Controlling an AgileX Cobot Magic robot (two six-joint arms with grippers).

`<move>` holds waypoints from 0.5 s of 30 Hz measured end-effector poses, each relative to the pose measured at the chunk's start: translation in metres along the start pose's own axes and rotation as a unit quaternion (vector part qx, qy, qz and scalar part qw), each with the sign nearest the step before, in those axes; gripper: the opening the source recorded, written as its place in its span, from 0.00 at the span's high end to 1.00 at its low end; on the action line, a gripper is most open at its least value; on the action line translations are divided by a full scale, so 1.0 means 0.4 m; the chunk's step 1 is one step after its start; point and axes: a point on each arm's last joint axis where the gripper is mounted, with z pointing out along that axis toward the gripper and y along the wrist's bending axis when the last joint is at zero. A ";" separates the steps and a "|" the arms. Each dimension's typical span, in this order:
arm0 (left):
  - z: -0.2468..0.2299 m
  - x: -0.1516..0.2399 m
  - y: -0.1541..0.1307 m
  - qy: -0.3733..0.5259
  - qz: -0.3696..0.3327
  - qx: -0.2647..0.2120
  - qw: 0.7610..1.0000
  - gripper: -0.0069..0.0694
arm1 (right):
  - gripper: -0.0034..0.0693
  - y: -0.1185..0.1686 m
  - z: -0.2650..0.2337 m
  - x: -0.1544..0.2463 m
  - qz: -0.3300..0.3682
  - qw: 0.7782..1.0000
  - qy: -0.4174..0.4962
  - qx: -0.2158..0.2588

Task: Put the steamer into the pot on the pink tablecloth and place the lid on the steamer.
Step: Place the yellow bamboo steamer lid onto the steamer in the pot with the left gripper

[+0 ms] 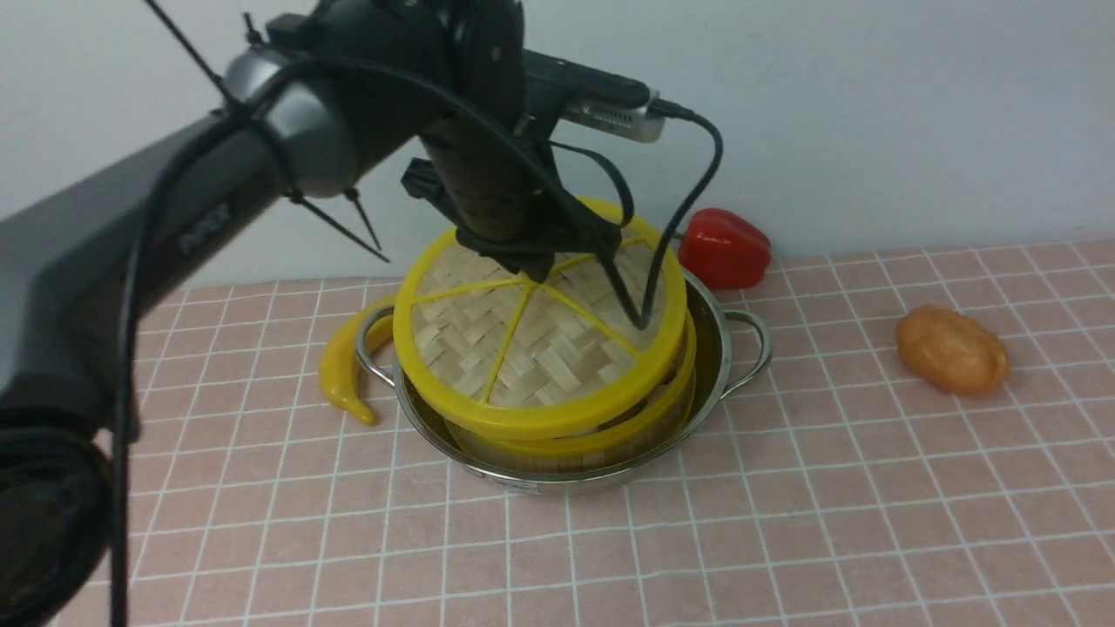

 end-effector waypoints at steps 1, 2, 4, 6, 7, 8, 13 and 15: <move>0.002 -0.001 0.001 0.002 0.001 -0.002 1.000 0.76 | 0.25 -0.001 -0.004 0.000 0.000 1.000 -0.002 0.000; 0.016 -0.010 0.000 0.006 0.003 -0.007 1.000 0.76 | 0.25 -0.007 -0.032 -0.003 0.003 1.000 -0.013 0.000; 0.029 -0.018 0.001 0.013 0.004 -0.014 1.000 0.76 | 0.25 -0.014 -0.068 -0.005 0.006 1.000 -0.028 -0.001; 0.041 -0.022 0.002 0.016 0.007 -0.016 1.000 0.76 | 0.25 -0.020 -0.096 -0.006 0.009 0.999 -0.039 -0.001; 0.046 -0.022 0.001 0.017 0.009 -0.016 1.000 0.76 | 0.25 -0.022 -0.107 -0.006 0.011 0.999 -0.044 -0.001; 0.050 -0.023 0.001 0.018 0.010 -0.016 1.000 0.76 | 0.25 -0.024 -0.116 -0.006 0.012 0.999 -0.047 -0.001; 0.069 -0.021 -0.002 0.026 0.011 -0.015 0.999 0.76 | 0.25 -0.025 -0.124 -0.006 0.014 0.999 -0.051 -0.002; 0.073 -0.021 -0.004 0.027 0.011 -0.012 0.999 0.76 | 0.25 -0.025 -0.120 -0.006 0.014 0.999 -0.049 -0.002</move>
